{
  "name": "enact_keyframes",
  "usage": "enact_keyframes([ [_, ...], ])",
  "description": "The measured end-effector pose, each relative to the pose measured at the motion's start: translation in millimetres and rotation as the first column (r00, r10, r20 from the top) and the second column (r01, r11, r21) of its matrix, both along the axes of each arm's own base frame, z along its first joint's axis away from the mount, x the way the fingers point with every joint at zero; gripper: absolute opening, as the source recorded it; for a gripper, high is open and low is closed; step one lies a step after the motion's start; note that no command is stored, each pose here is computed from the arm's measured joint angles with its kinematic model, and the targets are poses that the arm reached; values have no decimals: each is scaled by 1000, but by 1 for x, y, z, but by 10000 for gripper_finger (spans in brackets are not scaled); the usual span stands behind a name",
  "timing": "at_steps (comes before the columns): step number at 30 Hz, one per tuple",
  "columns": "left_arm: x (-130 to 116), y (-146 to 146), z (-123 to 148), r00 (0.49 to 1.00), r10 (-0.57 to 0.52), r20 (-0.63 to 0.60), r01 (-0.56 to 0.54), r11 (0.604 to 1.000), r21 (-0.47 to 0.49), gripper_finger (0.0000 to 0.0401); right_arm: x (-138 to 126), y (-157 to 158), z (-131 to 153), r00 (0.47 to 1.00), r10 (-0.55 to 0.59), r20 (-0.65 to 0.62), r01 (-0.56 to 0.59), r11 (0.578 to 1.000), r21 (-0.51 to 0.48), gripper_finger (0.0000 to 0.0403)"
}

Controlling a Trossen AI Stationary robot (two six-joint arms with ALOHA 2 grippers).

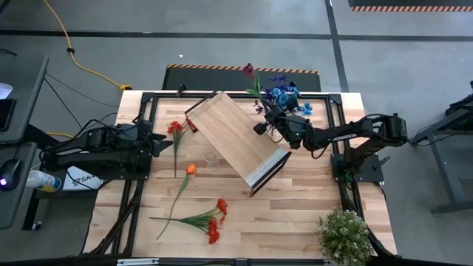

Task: Pick and place flowers into a vace then onto a shelf
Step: Put the red flower into the top transparent vase

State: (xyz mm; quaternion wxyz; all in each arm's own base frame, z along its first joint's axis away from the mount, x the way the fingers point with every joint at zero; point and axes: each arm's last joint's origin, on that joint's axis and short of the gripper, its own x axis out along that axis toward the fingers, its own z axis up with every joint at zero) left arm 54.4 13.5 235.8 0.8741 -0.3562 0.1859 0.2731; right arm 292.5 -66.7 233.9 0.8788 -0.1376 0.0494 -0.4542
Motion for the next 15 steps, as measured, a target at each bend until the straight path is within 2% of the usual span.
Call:
enact_keyframes([
  [15,0,0,0,1000,-4,-4,4,1000,7,333,1,24,-5,996,-92,12,91,994,55,0],
])
